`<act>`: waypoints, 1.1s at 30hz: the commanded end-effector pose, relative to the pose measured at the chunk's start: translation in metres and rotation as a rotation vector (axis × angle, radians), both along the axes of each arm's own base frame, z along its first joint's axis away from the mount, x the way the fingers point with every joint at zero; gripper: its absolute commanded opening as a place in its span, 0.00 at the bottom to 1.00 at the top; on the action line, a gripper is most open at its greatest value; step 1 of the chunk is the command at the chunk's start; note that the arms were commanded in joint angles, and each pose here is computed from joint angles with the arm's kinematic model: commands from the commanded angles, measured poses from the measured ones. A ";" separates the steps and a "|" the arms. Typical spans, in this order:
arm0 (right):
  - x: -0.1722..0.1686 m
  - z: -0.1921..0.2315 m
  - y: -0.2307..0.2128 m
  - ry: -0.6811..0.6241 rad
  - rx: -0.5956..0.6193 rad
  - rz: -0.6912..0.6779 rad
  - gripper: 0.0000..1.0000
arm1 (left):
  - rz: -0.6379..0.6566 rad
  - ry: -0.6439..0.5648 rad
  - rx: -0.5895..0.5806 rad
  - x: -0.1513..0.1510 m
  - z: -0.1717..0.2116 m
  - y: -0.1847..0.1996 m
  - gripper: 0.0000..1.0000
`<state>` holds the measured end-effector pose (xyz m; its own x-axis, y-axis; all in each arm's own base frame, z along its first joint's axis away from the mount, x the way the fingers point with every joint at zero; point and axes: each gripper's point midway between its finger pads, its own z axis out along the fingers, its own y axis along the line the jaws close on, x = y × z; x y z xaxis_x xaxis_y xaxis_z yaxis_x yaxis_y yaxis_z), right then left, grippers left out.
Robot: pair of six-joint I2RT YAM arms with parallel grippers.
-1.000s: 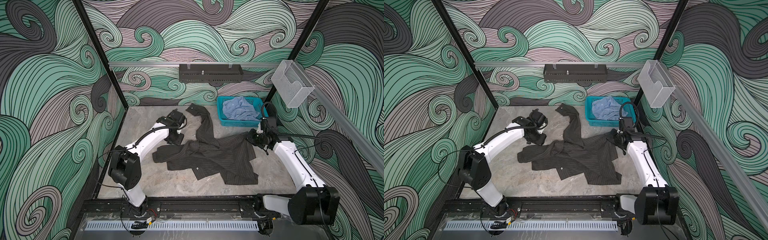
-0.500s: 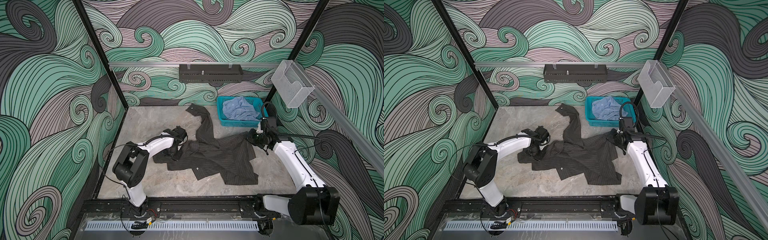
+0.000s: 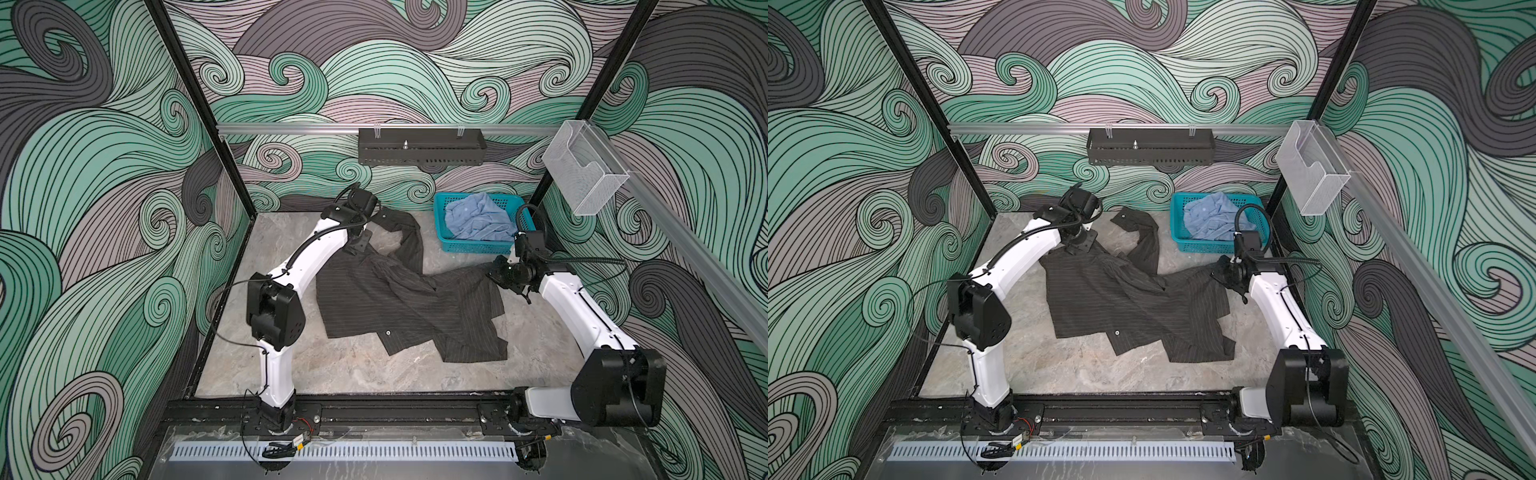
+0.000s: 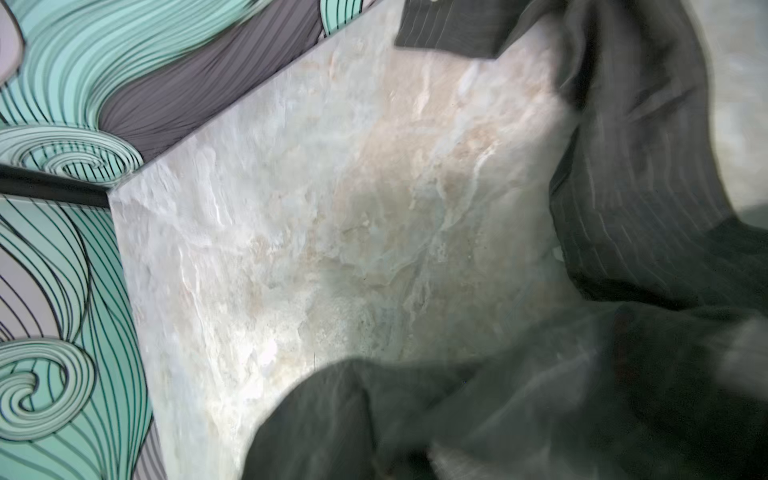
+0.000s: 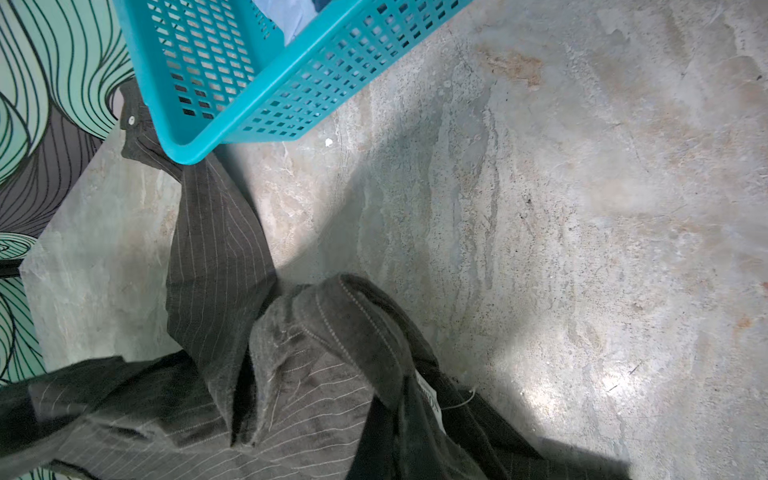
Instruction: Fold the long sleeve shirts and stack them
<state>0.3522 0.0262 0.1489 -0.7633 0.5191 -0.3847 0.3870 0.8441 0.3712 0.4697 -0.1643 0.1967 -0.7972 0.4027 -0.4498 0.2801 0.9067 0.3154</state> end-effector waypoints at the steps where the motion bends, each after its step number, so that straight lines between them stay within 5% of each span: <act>1: 0.014 -0.001 -0.007 -0.016 -0.019 -0.032 0.04 | 0.105 0.213 0.119 -0.012 -0.039 0.023 0.37; 4: 0.020 -0.009 -0.006 0.000 -0.009 -0.034 0.15 | 0.162 0.155 0.103 -0.019 -0.016 0.033 0.49; 8: 0.023 -0.011 -0.003 0.016 0.003 -0.028 0.45 | 0.237 0.124 -0.022 -0.067 0.011 0.048 0.53; 14: 0.001 0.008 -0.010 0.008 -0.044 -0.033 0.72 | 0.401 0.244 -0.332 -0.179 -0.040 0.053 0.53; 21: -0.045 0.010 -0.018 0.014 -0.081 -0.055 0.75 | 0.661 0.298 -0.819 -0.235 -0.100 0.025 0.56; 26: -0.062 0.008 -0.019 0.014 -0.079 -0.069 0.75 | 0.861 0.228 -0.855 -0.251 -0.127 0.048 0.56; 33: -0.070 0.001 -0.021 0.046 -0.069 -0.094 0.76 | 0.959 0.083 -0.823 -0.224 -0.145 0.065 0.56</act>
